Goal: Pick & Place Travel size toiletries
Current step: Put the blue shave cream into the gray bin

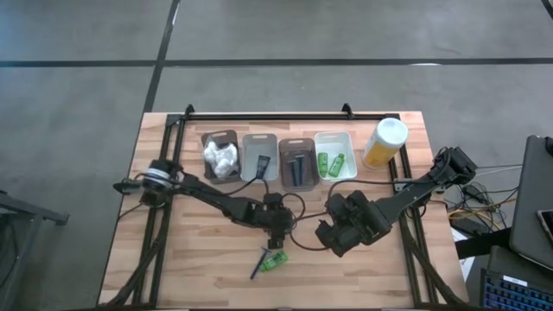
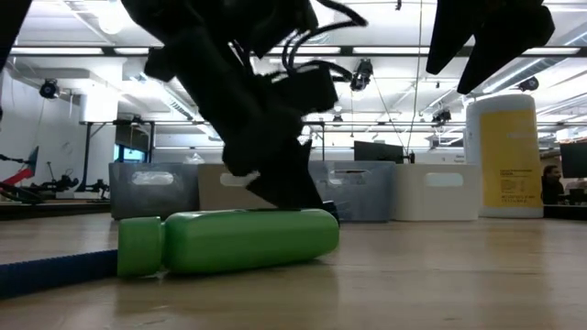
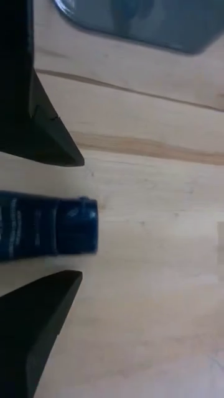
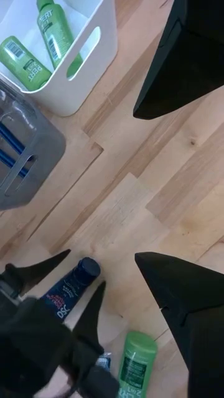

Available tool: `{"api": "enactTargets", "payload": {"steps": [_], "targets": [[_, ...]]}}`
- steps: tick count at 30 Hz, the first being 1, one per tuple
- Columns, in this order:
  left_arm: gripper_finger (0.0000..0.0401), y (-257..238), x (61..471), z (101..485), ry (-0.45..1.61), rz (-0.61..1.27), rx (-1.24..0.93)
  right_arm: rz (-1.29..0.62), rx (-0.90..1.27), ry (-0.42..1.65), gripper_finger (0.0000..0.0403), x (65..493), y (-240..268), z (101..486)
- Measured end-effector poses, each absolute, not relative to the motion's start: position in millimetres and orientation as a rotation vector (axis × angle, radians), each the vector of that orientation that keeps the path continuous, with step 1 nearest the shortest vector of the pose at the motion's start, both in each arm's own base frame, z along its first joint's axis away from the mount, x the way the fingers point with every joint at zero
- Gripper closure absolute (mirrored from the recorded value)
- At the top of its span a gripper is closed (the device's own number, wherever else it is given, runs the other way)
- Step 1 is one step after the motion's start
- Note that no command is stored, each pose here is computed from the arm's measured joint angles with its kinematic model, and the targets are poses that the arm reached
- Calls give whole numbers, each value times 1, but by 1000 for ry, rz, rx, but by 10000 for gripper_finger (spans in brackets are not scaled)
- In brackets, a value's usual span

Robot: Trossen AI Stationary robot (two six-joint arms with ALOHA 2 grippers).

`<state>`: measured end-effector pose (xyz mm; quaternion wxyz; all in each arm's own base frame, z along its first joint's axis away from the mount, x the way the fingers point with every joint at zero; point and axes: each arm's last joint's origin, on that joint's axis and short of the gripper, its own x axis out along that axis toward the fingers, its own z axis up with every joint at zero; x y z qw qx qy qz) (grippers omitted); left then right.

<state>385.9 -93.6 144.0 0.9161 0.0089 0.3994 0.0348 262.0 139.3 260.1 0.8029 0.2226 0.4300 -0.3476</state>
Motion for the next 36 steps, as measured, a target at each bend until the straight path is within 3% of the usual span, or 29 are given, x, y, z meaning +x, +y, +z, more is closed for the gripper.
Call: {"api": "enactTargets", "payload": {"steps": [5,14,22,26,30,36], "targets": [[151,-92,388,138,838,60,10,-748,478,922,39,262,139,260],[276,-93,388,137,839,34,51,-757,463,933,39,260,138,260],[277,-87,372,180,817,132,-49,-757,450,939,39,259,138,260],[277,-78,348,222,738,364,-189,-758,451,929,39,258,137,262],[277,-53,325,271,494,614,-393,-790,452,928,39,256,135,263],[277,14,313,296,305,852,-605,-811,446,910,39,255,133,263]]}}
